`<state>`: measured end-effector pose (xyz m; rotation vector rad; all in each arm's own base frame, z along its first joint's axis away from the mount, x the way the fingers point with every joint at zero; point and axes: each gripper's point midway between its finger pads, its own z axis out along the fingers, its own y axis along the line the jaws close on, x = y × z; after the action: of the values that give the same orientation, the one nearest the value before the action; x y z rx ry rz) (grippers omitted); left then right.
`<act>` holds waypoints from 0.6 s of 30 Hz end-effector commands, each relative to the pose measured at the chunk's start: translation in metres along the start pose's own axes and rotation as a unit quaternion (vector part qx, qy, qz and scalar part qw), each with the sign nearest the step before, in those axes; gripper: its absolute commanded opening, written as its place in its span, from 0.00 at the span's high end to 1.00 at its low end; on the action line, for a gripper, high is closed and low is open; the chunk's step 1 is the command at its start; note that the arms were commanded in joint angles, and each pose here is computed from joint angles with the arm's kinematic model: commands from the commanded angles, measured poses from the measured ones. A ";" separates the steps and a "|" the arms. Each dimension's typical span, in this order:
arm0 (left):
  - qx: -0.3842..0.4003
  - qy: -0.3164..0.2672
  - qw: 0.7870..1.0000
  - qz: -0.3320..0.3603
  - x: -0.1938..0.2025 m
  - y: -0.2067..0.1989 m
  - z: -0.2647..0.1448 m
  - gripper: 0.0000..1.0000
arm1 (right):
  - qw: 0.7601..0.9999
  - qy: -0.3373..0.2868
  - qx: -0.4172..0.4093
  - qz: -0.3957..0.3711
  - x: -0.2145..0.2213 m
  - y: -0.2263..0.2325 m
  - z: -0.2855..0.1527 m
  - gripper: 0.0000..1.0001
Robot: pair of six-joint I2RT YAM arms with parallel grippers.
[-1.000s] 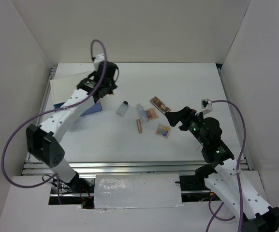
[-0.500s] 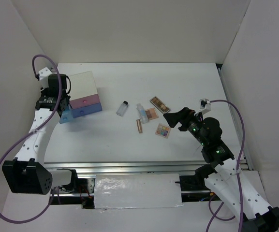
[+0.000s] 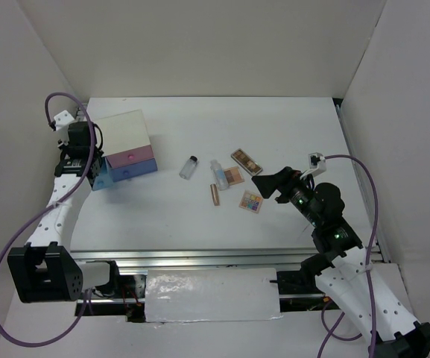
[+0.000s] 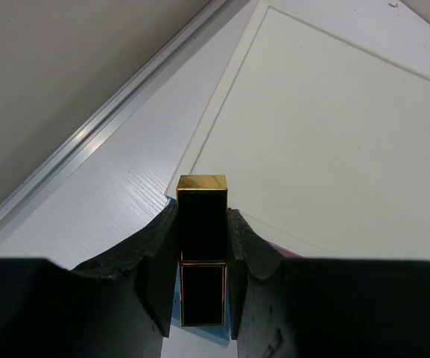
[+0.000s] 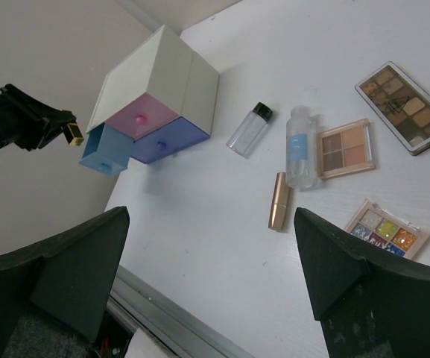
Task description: Organize the makeup
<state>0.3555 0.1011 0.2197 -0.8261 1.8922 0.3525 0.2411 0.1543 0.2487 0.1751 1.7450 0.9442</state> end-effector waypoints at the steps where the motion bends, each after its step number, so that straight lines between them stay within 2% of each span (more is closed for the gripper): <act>1: 0.019 -0.039 0.999 -0.024 -0.026 -0.006 -0.004 0.87 | 1.000 -0.014 -0.015 -0.013 -0.005 0.005 0.000 0.00; 18: -0.013 -0.001 1.000 -0.025 0.005 0.007 0.001 0.85 | 1.000 -0.018 -0.018 -0.016 -0.007 0.007 -0.002 0.00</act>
<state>0.3537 0.1005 0.2120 -0.8489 1.8984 0.3412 0.2401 0.1537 0.2508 0.1698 1.7361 0.9431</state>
